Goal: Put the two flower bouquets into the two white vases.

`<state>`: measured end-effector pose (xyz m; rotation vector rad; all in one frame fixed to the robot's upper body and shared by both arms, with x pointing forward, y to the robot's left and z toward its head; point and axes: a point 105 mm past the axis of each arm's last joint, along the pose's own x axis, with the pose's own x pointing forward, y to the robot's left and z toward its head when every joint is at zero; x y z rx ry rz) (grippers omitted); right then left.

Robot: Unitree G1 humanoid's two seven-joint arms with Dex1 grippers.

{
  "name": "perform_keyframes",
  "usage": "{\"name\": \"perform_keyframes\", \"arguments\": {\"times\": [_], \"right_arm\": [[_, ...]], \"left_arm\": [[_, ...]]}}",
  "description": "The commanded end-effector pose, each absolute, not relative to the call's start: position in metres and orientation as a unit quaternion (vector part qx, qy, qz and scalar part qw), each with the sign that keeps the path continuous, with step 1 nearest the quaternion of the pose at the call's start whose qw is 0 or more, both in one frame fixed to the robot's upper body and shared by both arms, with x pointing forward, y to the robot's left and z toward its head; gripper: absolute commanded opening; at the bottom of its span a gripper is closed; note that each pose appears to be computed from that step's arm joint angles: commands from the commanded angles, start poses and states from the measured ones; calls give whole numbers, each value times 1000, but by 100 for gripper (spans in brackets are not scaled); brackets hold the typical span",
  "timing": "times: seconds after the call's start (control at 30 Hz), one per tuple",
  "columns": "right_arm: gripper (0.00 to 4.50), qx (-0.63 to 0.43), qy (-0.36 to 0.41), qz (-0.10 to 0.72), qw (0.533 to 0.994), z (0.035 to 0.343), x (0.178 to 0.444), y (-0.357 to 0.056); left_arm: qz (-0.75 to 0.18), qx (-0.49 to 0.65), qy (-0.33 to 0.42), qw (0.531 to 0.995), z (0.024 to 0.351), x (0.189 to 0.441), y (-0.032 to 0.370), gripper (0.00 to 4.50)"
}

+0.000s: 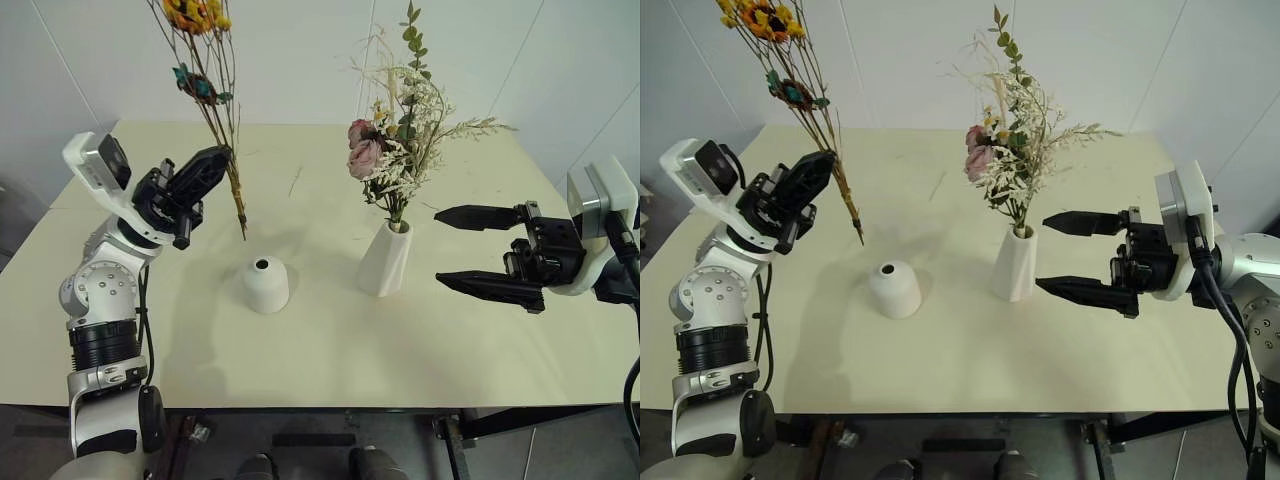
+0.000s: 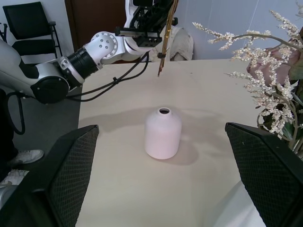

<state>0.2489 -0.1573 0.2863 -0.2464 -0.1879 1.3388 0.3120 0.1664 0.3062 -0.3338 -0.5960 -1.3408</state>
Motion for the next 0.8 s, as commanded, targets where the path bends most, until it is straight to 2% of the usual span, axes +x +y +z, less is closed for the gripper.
{"name": "perform_keyframes", "arguments": {"times": [0.03,0.37,0.8], "right_arm": [[450,-136,-109,609,774,295,243,-158],[450,-136,-107,601,780,292,242,-158],[450,-126,-101,614,772,289,235,-155]], "left_arm": [[-616,-144,-265,728,301,310,163,3],[-582,-168,-252,755,274,330,171,3],[-589,-163,-241,754,263,339,164,3]]}}
